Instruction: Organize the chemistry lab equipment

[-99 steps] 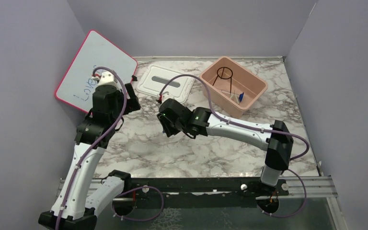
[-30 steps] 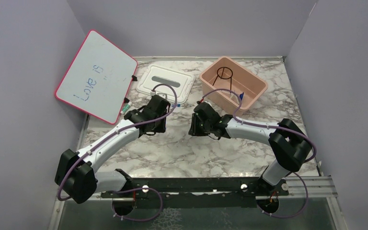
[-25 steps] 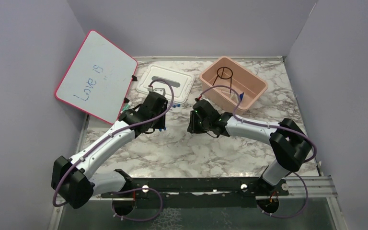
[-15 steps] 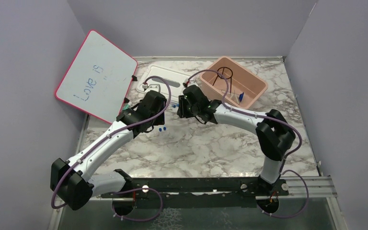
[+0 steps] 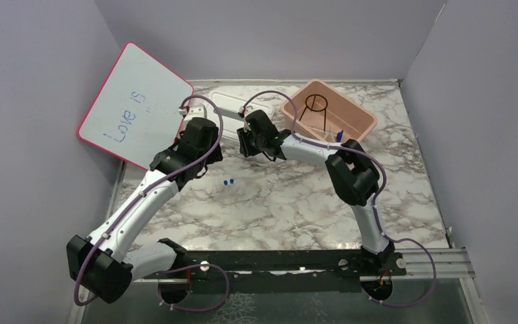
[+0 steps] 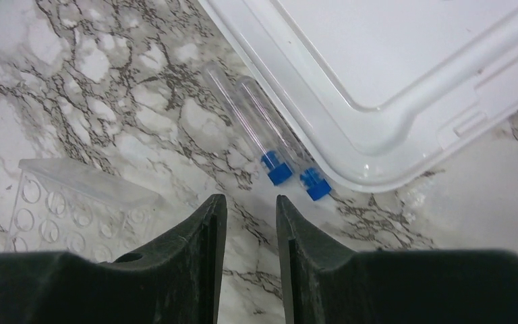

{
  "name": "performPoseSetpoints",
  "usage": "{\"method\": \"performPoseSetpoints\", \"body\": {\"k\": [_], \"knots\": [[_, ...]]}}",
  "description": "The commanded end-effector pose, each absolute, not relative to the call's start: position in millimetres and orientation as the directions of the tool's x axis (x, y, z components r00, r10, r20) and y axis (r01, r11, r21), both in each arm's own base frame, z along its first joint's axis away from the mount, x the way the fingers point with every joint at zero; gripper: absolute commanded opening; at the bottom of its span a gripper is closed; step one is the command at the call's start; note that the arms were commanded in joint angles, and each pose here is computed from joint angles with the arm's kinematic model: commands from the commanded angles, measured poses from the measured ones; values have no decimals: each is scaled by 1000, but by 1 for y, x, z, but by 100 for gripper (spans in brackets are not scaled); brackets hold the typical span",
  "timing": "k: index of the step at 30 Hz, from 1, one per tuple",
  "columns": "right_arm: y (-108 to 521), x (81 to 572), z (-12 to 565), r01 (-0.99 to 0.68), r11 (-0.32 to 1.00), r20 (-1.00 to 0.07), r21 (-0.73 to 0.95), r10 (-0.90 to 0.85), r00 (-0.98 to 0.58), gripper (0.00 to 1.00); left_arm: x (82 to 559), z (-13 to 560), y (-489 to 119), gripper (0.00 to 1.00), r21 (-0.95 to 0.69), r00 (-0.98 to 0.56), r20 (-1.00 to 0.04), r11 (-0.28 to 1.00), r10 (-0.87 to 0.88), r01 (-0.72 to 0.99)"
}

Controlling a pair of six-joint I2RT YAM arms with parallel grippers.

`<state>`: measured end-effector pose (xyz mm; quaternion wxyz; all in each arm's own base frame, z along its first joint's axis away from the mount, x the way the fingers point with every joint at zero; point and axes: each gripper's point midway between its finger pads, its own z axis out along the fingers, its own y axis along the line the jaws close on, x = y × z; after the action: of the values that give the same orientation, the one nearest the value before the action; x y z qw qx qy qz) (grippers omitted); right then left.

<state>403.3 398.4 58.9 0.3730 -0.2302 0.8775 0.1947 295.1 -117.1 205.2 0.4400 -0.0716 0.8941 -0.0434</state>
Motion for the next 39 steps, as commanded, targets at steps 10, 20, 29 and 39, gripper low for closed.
{"method": "performPoseSetpoints", "body": {"k": [10, 20, 29, 39], "knots": [[425, 426, 48, -666, 741, -790, 84, -358, -498, 37, 314, 176, -106, 53, -306, -662, -696, 949, -280, -79], [426, 423, 26, -720, 693, -765, 38, -443, -467, 34, 316, 160, -101, 53, -337, -681, -661, 936, -314, -103], [424, 421, 11, -770, 638, -744, -8, -518, -422, 30, 315, 149, -102, 54, -377, -705, -624, 920, -338, -108], [437, 429, -5, -806, 592, -723, -24, -567, -395, 28, 314, 154, -100, 56, -395, -698, -623, 912, -352, -107]]}}
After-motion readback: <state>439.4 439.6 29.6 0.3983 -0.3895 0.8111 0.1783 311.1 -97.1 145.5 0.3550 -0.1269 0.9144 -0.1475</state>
